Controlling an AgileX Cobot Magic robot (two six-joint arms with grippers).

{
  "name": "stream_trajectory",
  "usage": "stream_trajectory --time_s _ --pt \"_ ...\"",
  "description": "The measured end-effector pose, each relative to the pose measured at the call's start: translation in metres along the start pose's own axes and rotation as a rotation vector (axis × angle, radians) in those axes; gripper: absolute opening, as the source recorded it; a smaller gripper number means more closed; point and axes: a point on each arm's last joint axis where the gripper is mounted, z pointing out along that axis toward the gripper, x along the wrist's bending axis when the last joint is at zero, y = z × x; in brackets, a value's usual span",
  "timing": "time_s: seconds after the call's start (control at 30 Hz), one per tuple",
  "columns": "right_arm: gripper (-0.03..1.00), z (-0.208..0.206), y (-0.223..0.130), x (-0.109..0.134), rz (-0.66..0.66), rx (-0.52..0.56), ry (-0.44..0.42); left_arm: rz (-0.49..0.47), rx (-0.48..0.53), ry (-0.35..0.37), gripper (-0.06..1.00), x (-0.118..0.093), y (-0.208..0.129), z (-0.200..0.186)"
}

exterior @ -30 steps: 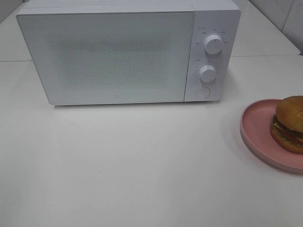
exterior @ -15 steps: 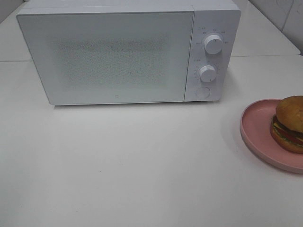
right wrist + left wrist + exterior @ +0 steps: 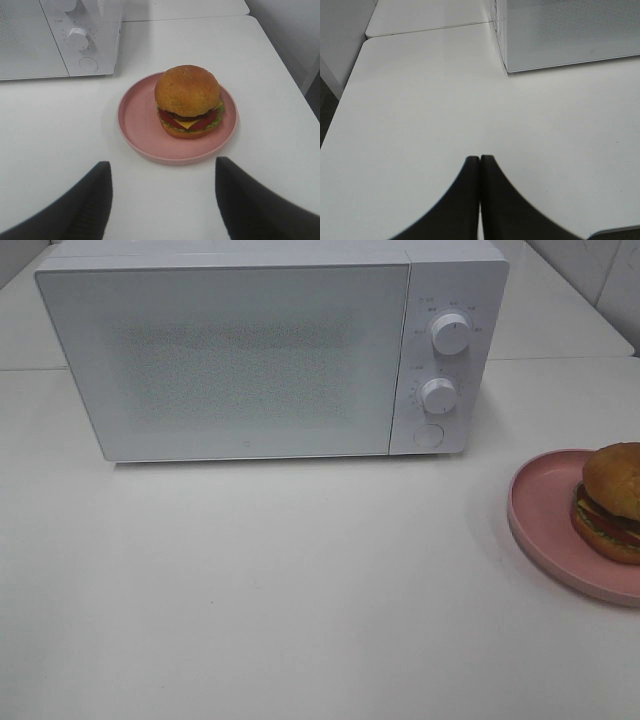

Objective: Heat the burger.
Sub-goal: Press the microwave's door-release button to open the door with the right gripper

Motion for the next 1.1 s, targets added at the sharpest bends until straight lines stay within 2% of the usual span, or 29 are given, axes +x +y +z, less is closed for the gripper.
stream_trajectory --time_s 1.1 --pt "0.58 0.0008 0.0017 0.0000 0.000 0.007 0.000 0.000 0.000 0.000 0.00 0.0000 0.0000 0.0000"
